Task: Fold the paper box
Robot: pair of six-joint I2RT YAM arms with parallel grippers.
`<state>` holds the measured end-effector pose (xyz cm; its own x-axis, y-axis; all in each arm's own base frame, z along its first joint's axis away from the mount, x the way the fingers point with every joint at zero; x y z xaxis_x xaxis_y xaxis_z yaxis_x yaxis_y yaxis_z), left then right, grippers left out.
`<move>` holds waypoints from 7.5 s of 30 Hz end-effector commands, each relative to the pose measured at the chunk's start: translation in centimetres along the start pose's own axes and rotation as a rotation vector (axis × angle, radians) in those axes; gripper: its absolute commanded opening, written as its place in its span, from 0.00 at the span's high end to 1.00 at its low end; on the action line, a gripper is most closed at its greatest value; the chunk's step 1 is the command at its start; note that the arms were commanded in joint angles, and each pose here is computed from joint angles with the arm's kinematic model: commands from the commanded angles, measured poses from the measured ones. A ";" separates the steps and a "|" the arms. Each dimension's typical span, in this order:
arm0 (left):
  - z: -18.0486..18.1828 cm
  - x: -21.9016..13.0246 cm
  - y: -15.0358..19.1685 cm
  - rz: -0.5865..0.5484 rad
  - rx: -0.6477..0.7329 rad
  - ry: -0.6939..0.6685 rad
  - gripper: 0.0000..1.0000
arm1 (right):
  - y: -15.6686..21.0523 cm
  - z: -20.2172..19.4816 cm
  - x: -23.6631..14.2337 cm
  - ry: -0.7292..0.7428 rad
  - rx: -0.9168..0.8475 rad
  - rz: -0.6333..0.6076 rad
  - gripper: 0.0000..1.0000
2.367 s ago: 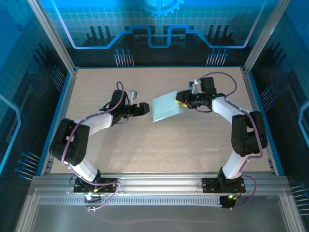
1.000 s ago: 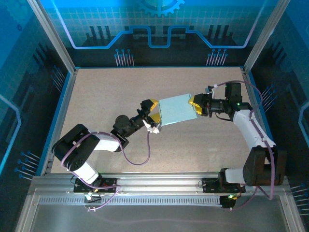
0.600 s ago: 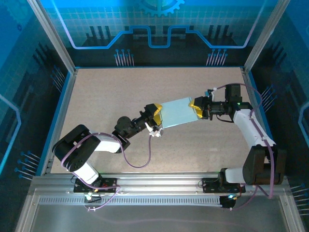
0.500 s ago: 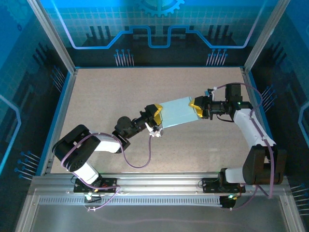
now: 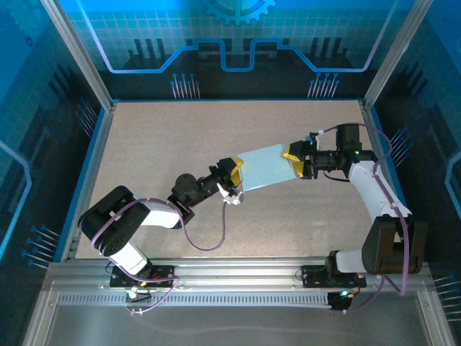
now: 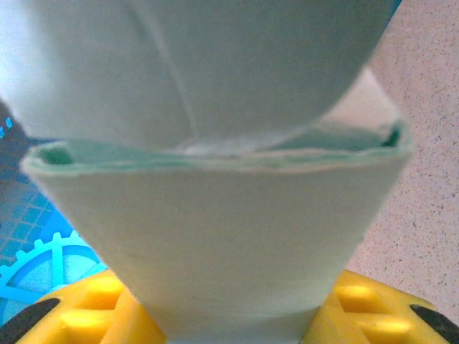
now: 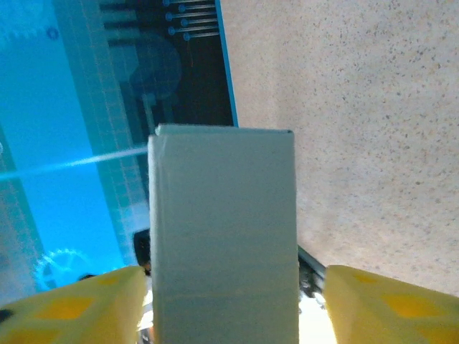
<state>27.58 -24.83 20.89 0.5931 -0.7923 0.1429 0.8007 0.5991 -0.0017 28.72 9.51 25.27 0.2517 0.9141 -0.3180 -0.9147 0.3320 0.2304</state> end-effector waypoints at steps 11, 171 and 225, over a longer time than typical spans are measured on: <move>-3.3 -1.0 0.2 0.041 -0.414 0.154 0.71 | 0.2 3.2 -5.8 0.139 -0.263 -0.355 0.04; -1.4 -7.7 -1.7 0.936 -1.792 0.268 0.05 | 2.5 -3.9 7.3 1.025 -0.715 -0.451 1.00; -1.1 0.0 -1.0 1.252 -2.011 0.480 0.93 | 2.5 -4.2 8.0 1.021 -0.723 -0.392 1.00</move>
<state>26.38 -24.56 18.68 0.3992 -0.3820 -0.8335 -0.8858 0.0741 -0.4582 27.21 15.98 19.50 0.4962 0.0760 -0.8649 -0.8681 0.0602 -0.4927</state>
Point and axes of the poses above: each hand's point on the last joint's axis, 136 mm out from that joint toward the fingers, its own x axis out along the fingers, its own z axis along the line the jaws close on, y = z × x, the point moved 6 cm from there along -x, back along the fingers, and after that the axes turned 11 degrees about x, right-handed, at the moved point
